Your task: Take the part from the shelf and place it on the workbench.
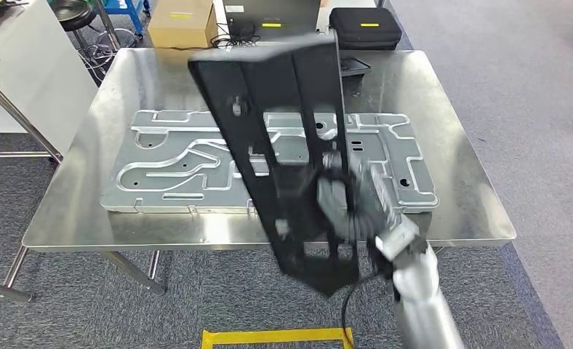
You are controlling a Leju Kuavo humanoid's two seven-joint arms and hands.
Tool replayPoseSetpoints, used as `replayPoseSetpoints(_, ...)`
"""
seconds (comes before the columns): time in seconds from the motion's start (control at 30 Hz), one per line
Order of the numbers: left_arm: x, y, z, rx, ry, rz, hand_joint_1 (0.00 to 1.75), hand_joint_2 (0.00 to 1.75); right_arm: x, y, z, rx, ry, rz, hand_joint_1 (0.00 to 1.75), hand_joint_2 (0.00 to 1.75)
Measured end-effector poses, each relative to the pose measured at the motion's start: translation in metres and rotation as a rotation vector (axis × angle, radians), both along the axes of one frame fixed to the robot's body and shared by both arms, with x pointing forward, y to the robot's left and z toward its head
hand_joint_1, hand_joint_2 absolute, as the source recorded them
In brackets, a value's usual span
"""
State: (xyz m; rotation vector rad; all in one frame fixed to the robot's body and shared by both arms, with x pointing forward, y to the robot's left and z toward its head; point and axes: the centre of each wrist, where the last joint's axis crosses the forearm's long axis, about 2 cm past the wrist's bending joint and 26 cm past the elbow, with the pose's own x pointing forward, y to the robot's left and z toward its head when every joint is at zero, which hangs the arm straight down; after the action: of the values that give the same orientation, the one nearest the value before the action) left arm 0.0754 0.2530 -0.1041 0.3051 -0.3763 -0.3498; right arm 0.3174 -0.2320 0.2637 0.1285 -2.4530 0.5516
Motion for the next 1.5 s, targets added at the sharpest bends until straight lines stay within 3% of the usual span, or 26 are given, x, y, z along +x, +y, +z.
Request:
replayPoseSetpoints(0.1,0.005,0.0,0.001,0.003,-0.017,-0.002,0.0,1.75,0.041,-0.019,0.05,-0.107,-0.071,-0.127,1.75,1.75)
replayPoseSetpoints(0.23,0.008,-0.003,0.002,0.025,-0.024,-0.012,0.0,1.75,0.079,-0.042,0.105,-0.273,-0.17,-0.381,1.75,1.75)
replayPoseSetpoints(0.4,0.012,-0.003,0.003,0.085,-0.038,-0.029,0.0,1.75,0.11,-0.071,0.147,-0.492,-0.239,-0.637,1.75,1.75)
replayPoseSetpoints(0.5,0.013,-0.003,0.004,0.128,-0.052,-0.06,0.0,1.75,0.131,-0.104,0.166,-0.672,-0.29,-0.82,1.75,1.75)
replayPoseSetpoints(0.63,0.007,-0.001,0.002,0.085,-0.034,-0.071,0.0,1.75,0.146,-0.15,0.155,-0.884,-0.311,-0.994,1.75,1.75)
replayPoseSetpoints(0.77,0.003,0.003,0.0,0.018,-0.026,-0.072,0.0,1.75,0.155,-0.159,0.128,-1.093,-0.274,-1.066,1.75,1.75)
replayPoseSetpoints(1.13,0.008,0.002,0.001,-0.014,-0.063,-0.078,0.0,1.75,0.162,-0.168,0.073,-1.376,-0.134,-1.018,1.75,1.75)
replayPoseSetpoints(1.5,0.012,0.002,0.002,-0.015,-0.071,-0.078,0.0,1.75,0.163,-0.173,0.059,-1.426,-0.097,-1.006,1.75,1.75)
